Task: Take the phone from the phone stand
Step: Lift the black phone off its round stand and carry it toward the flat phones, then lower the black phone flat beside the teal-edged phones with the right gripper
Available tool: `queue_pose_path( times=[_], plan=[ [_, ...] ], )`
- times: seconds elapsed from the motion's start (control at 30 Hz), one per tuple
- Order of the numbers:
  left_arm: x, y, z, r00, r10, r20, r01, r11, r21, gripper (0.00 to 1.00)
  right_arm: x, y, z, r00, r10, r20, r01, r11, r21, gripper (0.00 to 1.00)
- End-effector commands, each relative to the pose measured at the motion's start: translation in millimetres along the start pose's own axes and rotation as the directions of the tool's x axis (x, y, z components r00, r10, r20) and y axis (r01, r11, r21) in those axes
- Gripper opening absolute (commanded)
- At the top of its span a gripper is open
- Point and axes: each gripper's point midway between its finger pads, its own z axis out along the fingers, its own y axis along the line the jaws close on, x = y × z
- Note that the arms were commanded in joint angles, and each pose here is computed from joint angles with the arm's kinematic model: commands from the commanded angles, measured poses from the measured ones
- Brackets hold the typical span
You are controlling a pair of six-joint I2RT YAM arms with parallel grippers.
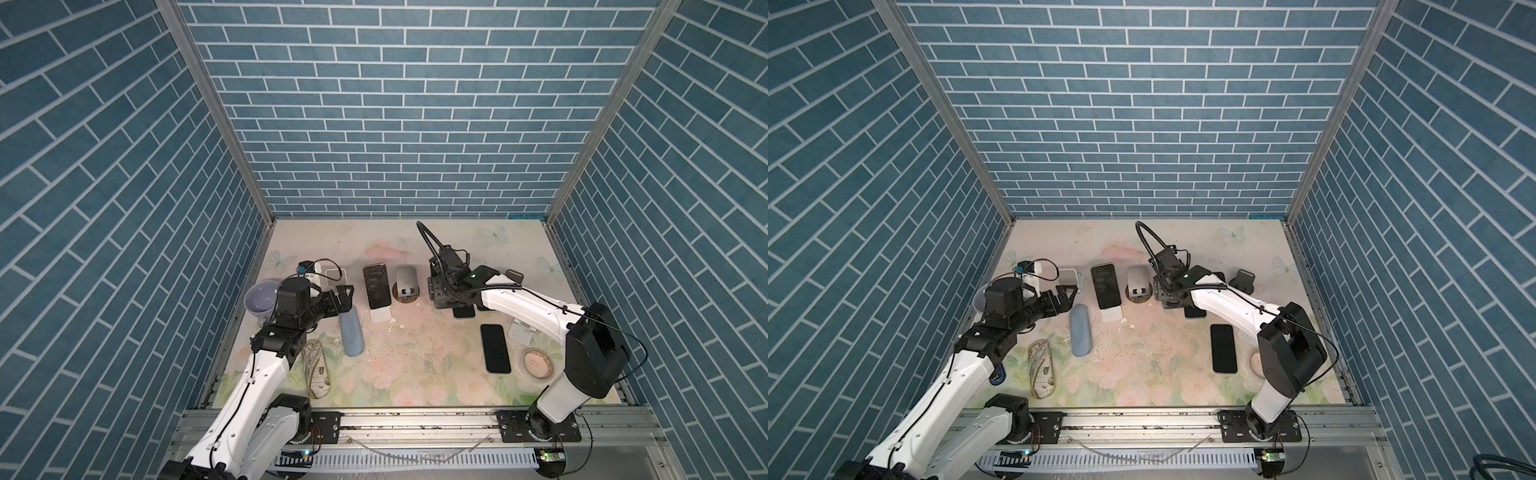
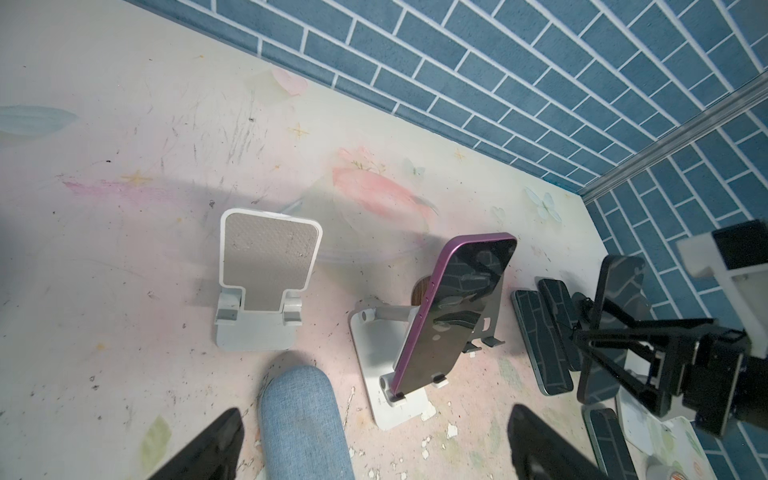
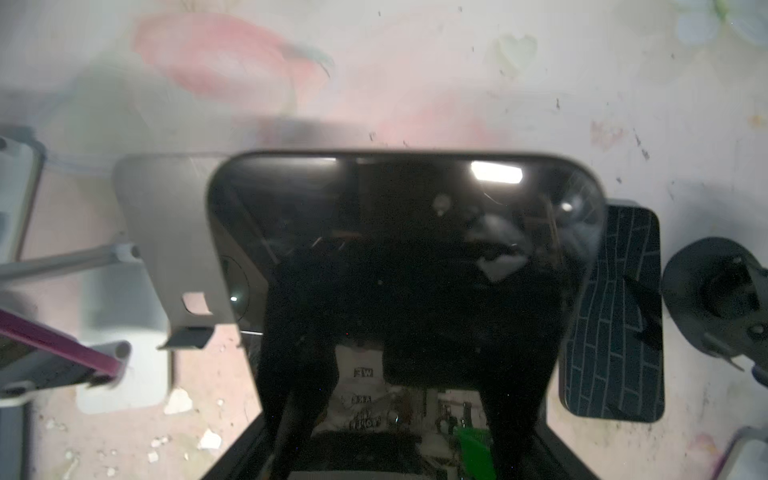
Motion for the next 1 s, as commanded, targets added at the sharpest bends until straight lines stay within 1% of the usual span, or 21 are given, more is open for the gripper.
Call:
queue_pose_path(
  times=[0.0, 0.2, 0.4, 0.67, 0.97],
  plan=[
    [-10.3, -9.1, -3.3, 1.000, 0.023, 0.018, -0.023, 1.000, 0.020, 1.00, 28.6, -8.9, -10.4, 0.996, 0.032, -0.078, -0.033, 0.999, -0.006, 0.65],
    [-10.3, -12.4, -1.5, 0.999, 0.022, 0.026, -0.023, 0.999, 0.034, 1.00, 70.4, -14.3, -4.2, 0.981, 0.036, -0.192, -0.040, 0.999, -0.018, 0.65],
    [-6.5, -15.8, 2.6, 0.999, 0.035, 0.009, -0.035, 0.999, 0.031, 1.00, 105.7, -17.5, -1.4, 0.953, 0.056, -0.296, -0.066, 0.998, -0.023, 0.64],
    [-5.9, -23.9, 9.4, 0.999, 0.049, -0.001, -0.049, 0.998, 0.046, 1.00, 147.4, -29.5, -3.1, 0.920, 0.126, -0.372, -0.130, 0.991, 0.015, 0.65],
    [-8.9, -26.3, 9.5, 0.998, 0.057, 0.005, -0.057, 0.997, 0.047, 1.00, 176.5, -45.2, -7.6, 0.895, 0.165, -0.415, -0.131, 0.985, 0.111, 0.64]
  ],
)
